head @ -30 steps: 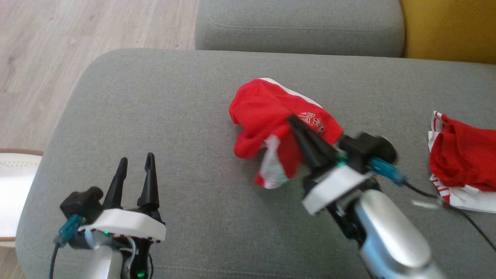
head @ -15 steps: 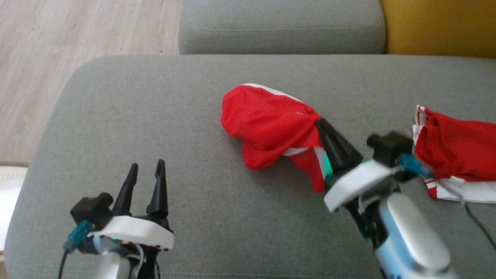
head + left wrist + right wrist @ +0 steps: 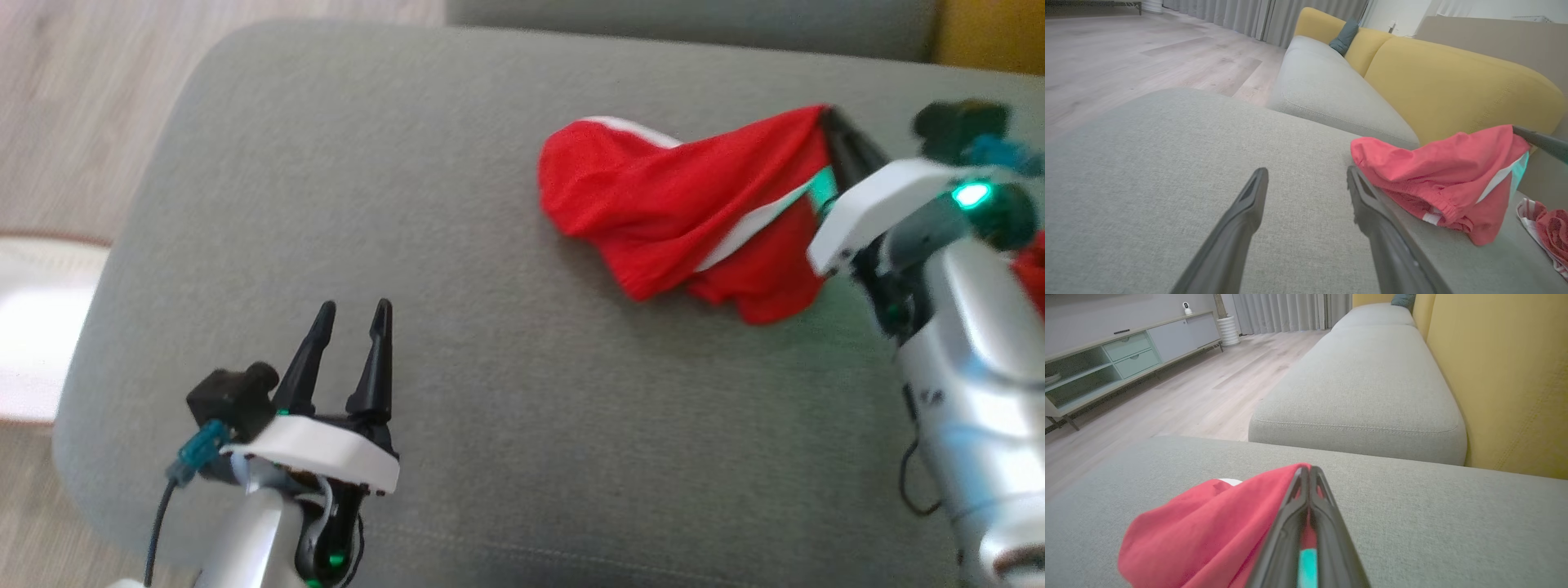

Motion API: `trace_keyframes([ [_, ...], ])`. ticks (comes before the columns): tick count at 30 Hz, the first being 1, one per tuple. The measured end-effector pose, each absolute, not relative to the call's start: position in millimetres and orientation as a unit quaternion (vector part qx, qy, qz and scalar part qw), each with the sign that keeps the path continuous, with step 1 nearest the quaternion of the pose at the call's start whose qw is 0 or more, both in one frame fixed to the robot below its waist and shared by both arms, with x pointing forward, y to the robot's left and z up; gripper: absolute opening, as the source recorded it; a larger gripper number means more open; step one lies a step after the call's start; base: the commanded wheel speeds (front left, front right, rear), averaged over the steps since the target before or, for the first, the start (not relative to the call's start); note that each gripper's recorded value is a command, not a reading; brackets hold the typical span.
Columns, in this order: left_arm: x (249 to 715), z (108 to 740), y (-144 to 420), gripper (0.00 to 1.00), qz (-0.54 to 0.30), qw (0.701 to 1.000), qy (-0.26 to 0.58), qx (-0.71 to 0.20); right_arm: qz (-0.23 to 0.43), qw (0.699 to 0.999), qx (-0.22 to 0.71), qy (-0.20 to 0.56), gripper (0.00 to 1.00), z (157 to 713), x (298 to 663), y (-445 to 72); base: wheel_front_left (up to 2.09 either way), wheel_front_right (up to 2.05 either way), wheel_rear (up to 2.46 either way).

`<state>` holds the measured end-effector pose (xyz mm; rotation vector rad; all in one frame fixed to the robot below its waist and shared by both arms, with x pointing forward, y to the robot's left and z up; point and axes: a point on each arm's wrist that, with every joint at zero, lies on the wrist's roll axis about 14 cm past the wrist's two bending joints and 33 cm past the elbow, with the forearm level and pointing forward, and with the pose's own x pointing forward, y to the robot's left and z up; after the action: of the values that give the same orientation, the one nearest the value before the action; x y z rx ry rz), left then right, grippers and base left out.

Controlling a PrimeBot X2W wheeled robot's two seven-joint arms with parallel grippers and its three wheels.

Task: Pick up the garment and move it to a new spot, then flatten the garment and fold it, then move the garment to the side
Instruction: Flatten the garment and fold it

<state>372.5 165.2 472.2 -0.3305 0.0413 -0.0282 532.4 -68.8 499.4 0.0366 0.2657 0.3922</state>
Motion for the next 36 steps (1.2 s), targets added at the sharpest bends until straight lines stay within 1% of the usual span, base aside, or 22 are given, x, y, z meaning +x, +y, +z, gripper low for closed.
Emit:
trace_keyframes([
  [2,372.7,468.7,171.3,1.0,-0.006,0.986,0.025,-0.165,0.192,0.97,0.011,0.146,0.0,488.6,544.0,-67.1,0.0,0.0,0.0],
  [3,372.7,468.7,171.3,1.0,-0.006,0.986,0.025,-0.165,0.192,0.97,0.011,0.146,0.0,488.6,544.0,-67.1,0.0,0.0,0.0],
  [7,373.9,461.5,179.5,1.0,0.008,0.985,0.035,-0.168,0.195,0.964,-0.022,0.18,0.0,459.0,557.9,-61.7,0.0,0.0,0.0],
  [12,379.6,456.1,184.4,1.0,0.016,0.985,0.043,-0.168,0.205,0.948,-0.051,0.238,0.0,412.6,555.5,-55.2,0.0,0.0,0.0],
  [13,381.1,456.1,185.2,1.0,0.017,0.985,0.042,-0.169,0.204,0.946,-0.053,0.247,0.92,404.8,553.3,-56.3,0.0,0.0,0.0],
  [14,382.2,455.7,185.4,1.0,0.018,0.984,0.043,-0.17,0.202,0.944,-0.053,0.253,1.0,399.0,551.2,-58.1,0.0,0.0,0.0],
  [18,385.6,455.6,179.2,1.0,0.01,0.984,0.043,-0.171,0.19,0.949,-0.051,0.246,1.0,400.1,550.6,-68.7,0.0,0.0,0.0],
  [22,388.8,461.7,173.1,1.0,-0.001,0.984,0.035,-0.172,0.18,0.963,-0.043,0.198,1.0,427.2,557.8,-75.6,0.0,0.0,0.0],
  [26,391.7,471.2,165.4,1.0,-0.015,0.985,0.022,-0.171,0.173,0.973,-0.036,0.148,1.0,454.2,555.0,-83.7,0.0,0.0,0.0],
  [32,397.9,485.7,145.9,1.0,-0.048,0.984,0.004,-0.169,0.162,0.984,-0.007,0.076,1.0,493.4,539.6,-94.3,0.0,0.0,0.0],
  [36,395.9,490.9,129.4,1.0,-0.072,0.982,-0.001,-0.173,0.14,0.989,0.023,0.051,1.0,501.2,517.5,-114.6,0.0,0.0,0.0],
])
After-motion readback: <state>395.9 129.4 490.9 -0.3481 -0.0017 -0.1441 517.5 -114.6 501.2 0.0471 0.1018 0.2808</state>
